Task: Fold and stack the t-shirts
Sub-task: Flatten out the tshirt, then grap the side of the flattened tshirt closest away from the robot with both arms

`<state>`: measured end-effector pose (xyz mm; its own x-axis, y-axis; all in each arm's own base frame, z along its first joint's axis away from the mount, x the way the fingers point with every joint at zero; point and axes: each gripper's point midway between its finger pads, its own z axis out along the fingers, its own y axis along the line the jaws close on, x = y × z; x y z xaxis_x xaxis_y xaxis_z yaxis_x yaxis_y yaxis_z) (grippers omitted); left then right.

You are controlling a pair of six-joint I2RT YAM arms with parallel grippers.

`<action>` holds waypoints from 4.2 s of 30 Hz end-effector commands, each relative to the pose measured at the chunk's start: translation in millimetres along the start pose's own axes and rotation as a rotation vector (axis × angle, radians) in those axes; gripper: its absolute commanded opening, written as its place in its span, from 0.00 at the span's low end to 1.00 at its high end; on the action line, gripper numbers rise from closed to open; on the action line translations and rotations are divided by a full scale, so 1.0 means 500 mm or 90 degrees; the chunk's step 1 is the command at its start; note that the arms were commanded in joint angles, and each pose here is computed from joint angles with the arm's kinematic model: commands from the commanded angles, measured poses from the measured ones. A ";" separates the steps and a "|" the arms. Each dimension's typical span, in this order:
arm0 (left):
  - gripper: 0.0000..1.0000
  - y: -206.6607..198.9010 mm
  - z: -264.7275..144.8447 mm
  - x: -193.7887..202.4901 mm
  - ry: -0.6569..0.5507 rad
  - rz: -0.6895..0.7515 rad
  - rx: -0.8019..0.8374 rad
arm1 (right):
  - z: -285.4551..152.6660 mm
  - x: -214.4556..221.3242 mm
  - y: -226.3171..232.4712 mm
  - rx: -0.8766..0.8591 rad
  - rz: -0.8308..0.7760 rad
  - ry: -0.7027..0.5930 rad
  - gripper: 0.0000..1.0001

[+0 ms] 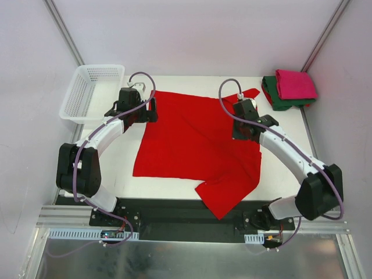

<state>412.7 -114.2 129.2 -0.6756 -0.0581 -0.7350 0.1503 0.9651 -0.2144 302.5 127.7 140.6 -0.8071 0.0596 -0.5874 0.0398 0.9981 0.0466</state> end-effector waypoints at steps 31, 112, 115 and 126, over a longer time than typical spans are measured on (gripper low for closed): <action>0.99 -0.002 0.012 -0.008 -0.003 0.012 0.004 | 0.307 -0.137 -0.092 0.103 0.035 0.159 0.01; 0.73 -0.063 0.191 -0.108 0.011 -0.019 0.114 | -0.025 -0.176 0.026 -0.207 0.031 -0.057 0.14; 0.24 -0.064 0.211 -0.104 0.018 -0.038 0.114 | -0.040 -0.147 0.028 -0.206 0.019 -0.052 0.20; 0.00 -0.040 0.270 -0.105 0.033 -0.051 0.088 | -0.060 -0.090 0.025 -0.212 0.011 -0.026 0.53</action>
<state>529.0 -167.7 78.0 -0.7379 -0.0958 -0.6681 0.2020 0.9132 -0.3540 334.2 136.5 184.4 -0.7896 0.0791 -0.6085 -0.1374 0.9437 0.3010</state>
